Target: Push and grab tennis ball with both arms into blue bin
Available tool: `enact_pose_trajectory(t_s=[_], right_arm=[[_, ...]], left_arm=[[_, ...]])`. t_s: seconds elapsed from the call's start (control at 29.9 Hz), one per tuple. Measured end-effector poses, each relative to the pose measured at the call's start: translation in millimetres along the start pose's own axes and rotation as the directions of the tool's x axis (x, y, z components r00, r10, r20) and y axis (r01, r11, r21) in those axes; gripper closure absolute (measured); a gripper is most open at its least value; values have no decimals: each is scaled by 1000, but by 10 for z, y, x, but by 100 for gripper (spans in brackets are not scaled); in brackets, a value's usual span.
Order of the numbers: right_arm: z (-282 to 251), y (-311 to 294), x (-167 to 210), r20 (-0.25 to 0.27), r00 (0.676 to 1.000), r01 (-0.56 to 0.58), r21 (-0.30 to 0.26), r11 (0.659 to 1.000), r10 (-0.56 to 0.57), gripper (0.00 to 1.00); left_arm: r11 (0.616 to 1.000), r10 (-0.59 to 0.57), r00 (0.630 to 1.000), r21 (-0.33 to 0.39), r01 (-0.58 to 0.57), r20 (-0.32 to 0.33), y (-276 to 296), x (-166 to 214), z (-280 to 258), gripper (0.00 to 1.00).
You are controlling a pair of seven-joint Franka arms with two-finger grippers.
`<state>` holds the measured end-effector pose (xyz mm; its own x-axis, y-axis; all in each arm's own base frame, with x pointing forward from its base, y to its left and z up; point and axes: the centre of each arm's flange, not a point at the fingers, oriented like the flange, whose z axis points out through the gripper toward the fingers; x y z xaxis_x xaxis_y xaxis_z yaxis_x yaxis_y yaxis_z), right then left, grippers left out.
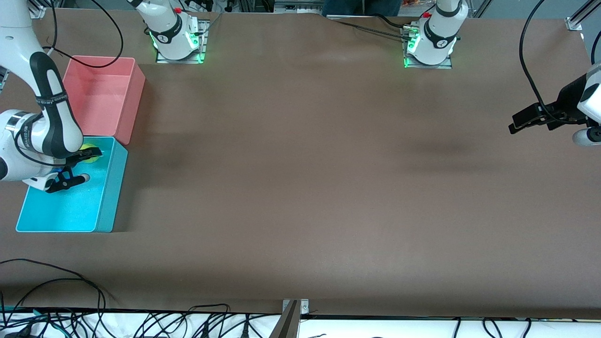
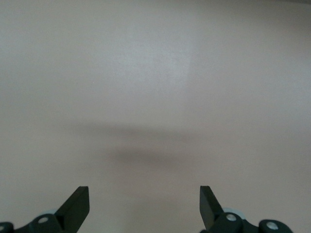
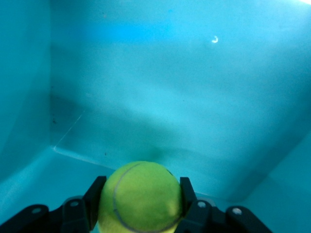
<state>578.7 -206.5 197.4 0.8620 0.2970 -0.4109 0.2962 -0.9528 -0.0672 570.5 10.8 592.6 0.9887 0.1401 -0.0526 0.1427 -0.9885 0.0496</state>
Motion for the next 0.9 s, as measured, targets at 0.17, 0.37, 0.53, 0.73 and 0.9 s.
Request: enact_pose_trajectory(t_s=[0.17,0.37,0.53,0.73,0.9], right_arm=[[28,-24,20,-5,1000,-5,20,1000,5,17],[-43,-44,5,9,1000,-4,30,1000,4,0],[-280,-62,-73,34,999,-9,45,999,7,0],[-718,-102,-272,63,998,-21,62,998,17,0],[-1176,-183,-503,88,996,-31,75,997,25,0]], left_arm=[[1000,0,1000,0,0,0,0,0,0,0],[1000,0,1000,0,0,0,0,0,0,0],[1000,0,1000,0,0,0,0,0,0,0],[1000,0,1000,0,0,0,0,0,0,0],[1000,0,1000,0,0,0,0,0,0,0]])
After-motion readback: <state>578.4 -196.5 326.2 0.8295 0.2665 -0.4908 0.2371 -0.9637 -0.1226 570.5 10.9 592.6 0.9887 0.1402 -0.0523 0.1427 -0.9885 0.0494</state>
